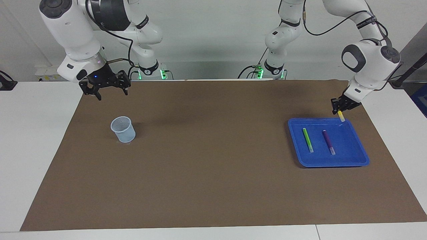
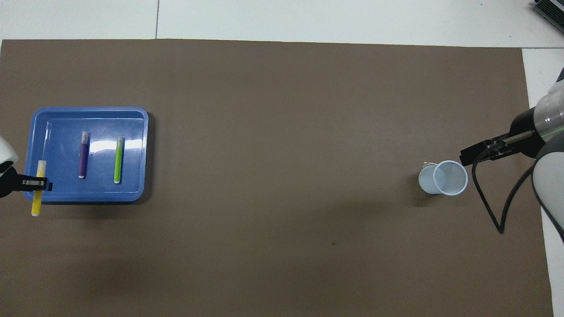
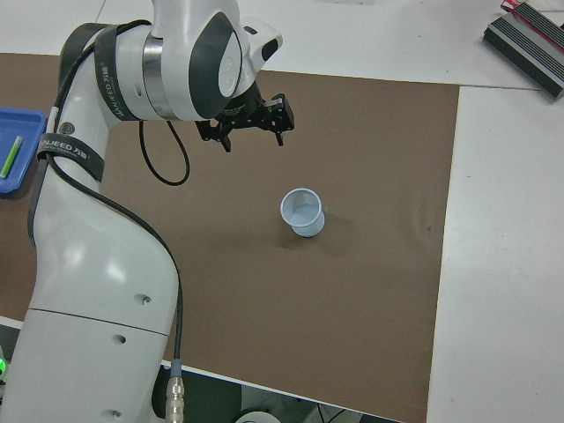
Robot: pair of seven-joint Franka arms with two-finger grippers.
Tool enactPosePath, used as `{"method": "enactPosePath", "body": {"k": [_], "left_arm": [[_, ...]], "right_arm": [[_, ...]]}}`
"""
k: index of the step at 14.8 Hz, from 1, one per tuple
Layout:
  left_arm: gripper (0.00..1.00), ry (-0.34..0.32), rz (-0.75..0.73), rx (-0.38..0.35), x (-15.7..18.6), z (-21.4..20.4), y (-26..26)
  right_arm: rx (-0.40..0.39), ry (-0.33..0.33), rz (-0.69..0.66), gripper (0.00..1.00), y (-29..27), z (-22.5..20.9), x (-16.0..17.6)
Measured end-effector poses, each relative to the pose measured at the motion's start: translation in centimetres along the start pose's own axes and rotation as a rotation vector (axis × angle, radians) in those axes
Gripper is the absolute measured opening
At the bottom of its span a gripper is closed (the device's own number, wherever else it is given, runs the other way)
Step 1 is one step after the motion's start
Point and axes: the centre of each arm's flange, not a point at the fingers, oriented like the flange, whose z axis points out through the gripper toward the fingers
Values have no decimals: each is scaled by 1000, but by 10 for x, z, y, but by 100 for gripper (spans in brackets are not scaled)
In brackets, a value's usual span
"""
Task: Right arm passes pens to left for tray arrangement
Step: 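Lower the yellow pen into the tray beside the purple pen with the left gripper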
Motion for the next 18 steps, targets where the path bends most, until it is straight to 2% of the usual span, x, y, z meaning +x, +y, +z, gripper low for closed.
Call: {"method": "enactPosePath", "body": {"k": [3,11,18], "left_arm": [[19,26,6,0,10,22,-6],[19,76,4,-6,28,86,-27],[19,126,1,11,35,97,-31]], "right_arm": [[5,-26,4,100,1,-2,-5],[7,-21,24,100,12,-5,-9],[6,-17,28,100,13,-7,-10]]}}
